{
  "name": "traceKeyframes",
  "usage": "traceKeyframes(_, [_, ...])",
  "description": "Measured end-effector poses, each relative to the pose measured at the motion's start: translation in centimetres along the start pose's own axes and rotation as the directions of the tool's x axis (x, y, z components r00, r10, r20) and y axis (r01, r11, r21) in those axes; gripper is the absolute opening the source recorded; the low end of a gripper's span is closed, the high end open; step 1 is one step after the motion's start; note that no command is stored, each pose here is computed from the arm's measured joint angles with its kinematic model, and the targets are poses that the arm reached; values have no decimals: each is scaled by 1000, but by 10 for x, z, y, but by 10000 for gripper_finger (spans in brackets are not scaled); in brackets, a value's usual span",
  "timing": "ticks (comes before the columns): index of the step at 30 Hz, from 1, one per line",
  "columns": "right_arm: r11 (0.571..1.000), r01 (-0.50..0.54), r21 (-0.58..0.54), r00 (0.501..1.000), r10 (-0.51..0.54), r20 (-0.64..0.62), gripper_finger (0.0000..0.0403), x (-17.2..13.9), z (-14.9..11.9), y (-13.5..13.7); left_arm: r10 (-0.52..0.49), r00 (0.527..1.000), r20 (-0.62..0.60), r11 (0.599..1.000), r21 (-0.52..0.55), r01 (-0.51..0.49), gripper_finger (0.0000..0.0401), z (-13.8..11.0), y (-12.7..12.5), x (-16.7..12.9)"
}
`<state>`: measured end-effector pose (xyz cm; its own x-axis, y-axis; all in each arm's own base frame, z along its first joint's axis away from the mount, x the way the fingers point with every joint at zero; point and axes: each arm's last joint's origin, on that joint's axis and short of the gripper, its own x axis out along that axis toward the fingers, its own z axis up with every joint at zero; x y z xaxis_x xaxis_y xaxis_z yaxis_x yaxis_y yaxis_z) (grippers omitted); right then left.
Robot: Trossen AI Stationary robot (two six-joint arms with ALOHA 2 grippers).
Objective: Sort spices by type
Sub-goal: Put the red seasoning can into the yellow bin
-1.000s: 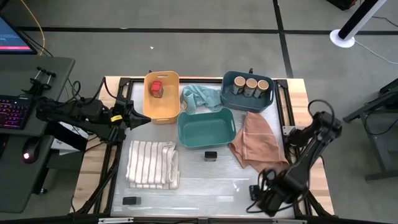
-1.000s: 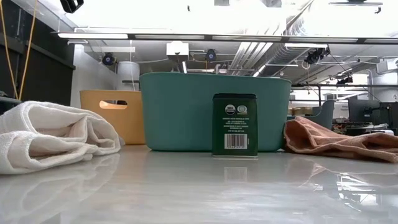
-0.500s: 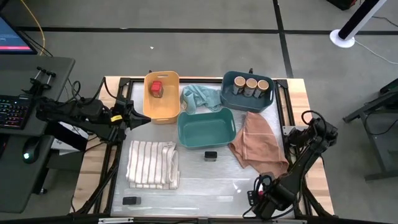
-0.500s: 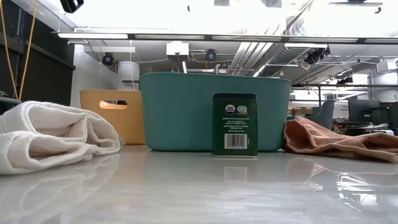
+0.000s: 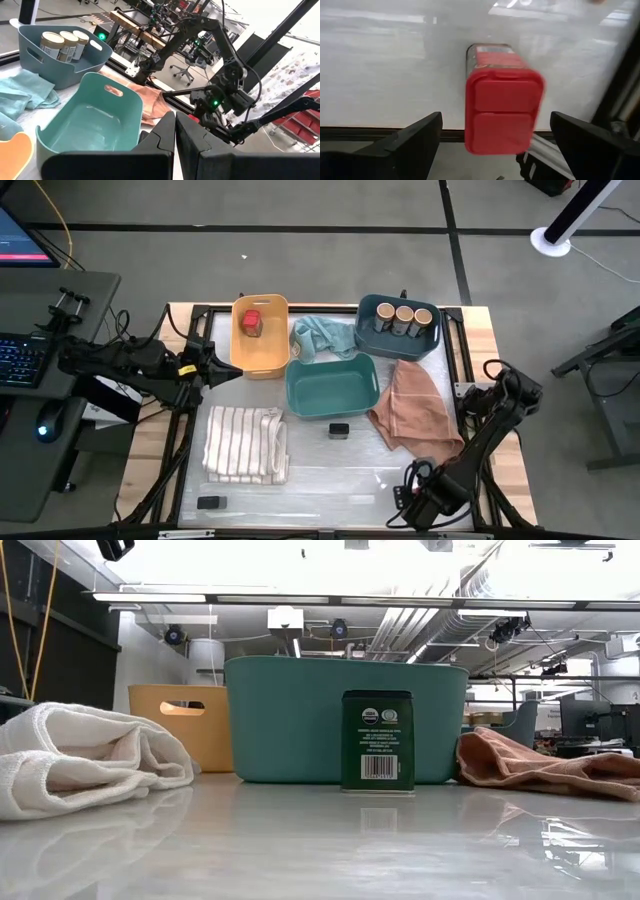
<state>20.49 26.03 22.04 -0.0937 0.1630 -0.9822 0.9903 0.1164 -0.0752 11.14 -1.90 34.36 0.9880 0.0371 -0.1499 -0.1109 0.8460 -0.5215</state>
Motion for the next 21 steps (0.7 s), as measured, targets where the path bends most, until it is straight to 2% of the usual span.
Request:
traceKeyframes(9, [1000,10,-21,1000,-10,16,366,22,9,-3,0,1000,0,1000,0,0,0,0,0,0])
traceKeyframes(17, [999,1,-32,999,0,35,364,25,13,-2,0,1000,0,1000,-1,0,0,0,0,0])
traceKeyframes(21, [999,4,-42,1000,-4,11,339,25,11,-1,0,1000,0,1000,-1,0,0,0,0,0])
